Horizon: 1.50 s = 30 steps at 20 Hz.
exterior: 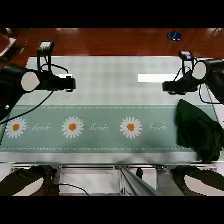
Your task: Fold the shirts.
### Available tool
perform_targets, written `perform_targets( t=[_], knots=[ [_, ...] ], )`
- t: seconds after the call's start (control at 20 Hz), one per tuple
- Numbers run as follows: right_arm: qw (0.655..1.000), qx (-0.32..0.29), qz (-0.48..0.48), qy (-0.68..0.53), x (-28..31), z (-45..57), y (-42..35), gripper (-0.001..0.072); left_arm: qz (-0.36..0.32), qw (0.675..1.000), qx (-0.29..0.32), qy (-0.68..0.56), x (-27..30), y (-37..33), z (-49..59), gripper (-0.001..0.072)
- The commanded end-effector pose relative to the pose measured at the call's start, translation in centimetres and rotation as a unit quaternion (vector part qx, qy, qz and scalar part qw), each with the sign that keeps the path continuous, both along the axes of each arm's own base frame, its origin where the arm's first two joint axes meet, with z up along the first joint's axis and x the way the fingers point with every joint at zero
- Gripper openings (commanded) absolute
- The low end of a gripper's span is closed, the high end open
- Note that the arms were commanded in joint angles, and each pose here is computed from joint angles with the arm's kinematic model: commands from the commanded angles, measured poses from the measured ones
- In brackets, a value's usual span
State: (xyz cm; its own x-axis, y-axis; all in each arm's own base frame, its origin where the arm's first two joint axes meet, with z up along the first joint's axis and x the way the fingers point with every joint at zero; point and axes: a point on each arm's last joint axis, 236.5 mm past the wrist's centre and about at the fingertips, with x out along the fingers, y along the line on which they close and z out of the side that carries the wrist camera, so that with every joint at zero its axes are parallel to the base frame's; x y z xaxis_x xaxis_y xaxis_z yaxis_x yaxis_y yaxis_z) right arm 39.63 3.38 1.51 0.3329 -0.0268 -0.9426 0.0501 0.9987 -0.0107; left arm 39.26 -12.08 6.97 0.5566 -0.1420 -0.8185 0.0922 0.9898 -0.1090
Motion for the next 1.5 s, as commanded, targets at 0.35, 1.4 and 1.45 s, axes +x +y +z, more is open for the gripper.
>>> perform_targets(
  t=[0.35, 1.4, 1.45],
  knots=[
    [0.972, -0.151, -0.123, -0.134, -5.6, 14.6, -14.2, 0.0616, -0.017, 0.998, 0.027, -0.048, -4.4, 2.6, 8.7, 0.0701],
    [0.962, -0.054, -0.183, 0.197, -19.8, -10.0, -16.9, 0.0035, -0.024, 0.991, -0.079, 0.102, -12.2, -2.2, -8.7, 0.0701],
    [0.969, -0.049, -0.180, 0.162, -17.9, -7.9, -17.1, 0.0035, -0.018, 0.992, -0.077, 0.094, -11.4, -1.5, -7.7, 0.0701]
  ],
)
